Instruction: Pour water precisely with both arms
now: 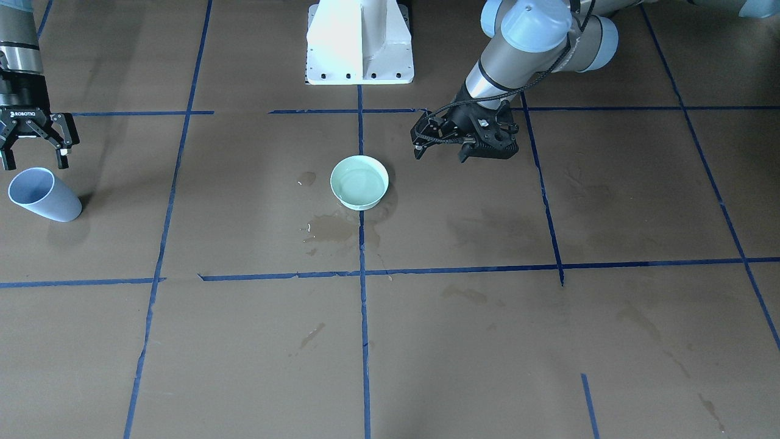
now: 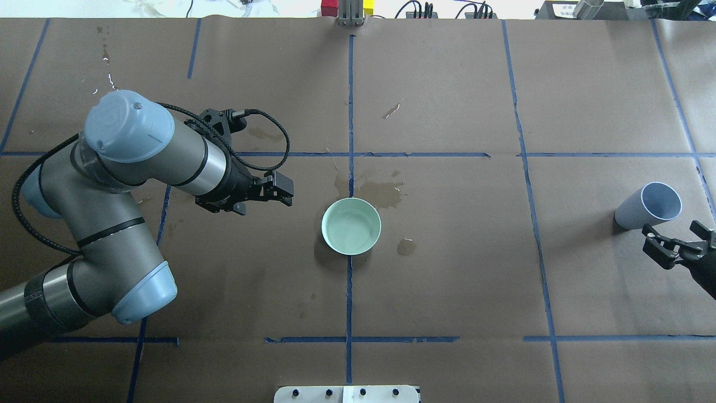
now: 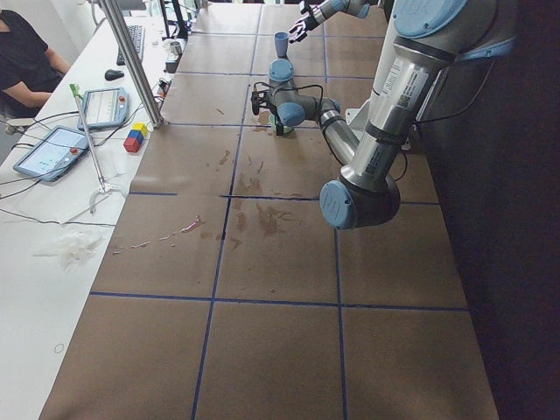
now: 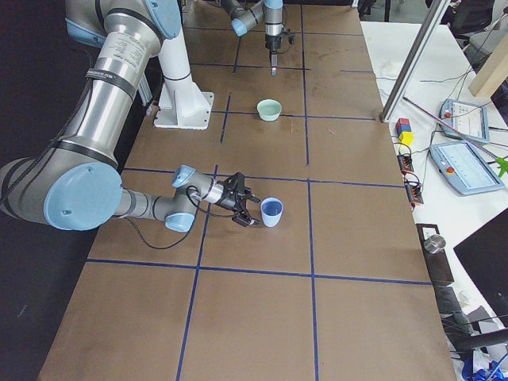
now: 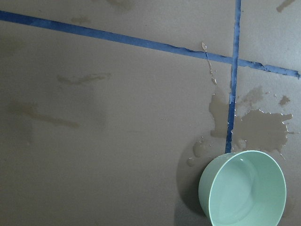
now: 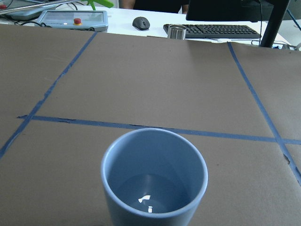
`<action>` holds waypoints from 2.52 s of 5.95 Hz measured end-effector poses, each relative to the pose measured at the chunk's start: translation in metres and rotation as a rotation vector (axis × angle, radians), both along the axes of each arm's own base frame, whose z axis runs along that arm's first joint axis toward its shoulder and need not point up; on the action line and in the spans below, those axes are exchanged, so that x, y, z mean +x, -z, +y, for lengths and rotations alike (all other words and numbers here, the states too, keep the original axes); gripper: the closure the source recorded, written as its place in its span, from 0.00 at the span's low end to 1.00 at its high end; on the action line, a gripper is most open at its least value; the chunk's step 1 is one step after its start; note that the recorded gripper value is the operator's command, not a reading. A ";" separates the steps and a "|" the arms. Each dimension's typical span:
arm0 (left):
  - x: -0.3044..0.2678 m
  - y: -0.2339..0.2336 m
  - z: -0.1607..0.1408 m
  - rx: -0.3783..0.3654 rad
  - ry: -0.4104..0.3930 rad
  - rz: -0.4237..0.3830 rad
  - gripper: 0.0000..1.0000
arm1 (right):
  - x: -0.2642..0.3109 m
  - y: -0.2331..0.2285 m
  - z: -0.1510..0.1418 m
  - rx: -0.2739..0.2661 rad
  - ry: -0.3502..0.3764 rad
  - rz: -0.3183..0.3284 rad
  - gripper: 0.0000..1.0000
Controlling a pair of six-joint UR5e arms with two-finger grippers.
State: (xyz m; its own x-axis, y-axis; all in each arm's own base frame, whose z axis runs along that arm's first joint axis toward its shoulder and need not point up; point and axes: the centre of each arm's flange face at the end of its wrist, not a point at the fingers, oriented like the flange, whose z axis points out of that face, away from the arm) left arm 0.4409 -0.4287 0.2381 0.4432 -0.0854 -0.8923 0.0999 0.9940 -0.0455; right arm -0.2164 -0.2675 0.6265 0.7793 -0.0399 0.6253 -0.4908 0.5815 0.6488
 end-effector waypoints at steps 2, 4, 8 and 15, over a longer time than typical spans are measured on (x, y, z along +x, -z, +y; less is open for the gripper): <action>0.000 0.000 0.000 -0.001 0.001 -0.001 0.01 | -0.017 -0.010 0.004 0.061 -0.028 0.001 0.03; -0.001 -0.001 0.000 -0.001 0.002 -0.001 0.01 | -0.016 -0.023 0.004 0.091 -0.048 -0.023 0.02; -0.009 -0.001 0.004 0.001 0.005 0.004 0.01 | -0.036 -0.034 -0.001 0.102 -0.052 -0.019 0.02; -0.009 -0.006 0.005 -0.002 0.004 -0.002 0.01 | -0.031 -0.036 -0.008 0.106 -0.068 -0.002 0.02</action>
State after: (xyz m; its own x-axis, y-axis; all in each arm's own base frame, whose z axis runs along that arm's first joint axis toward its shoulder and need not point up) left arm 0.4315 -0.4239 0.2436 0.4444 -0.0893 -0.8913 0.1042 0.9934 -0.0476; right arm -0.2470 -0.2759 0.6627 0.7810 -0.0536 0.6222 -0.5282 0.4750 0.7038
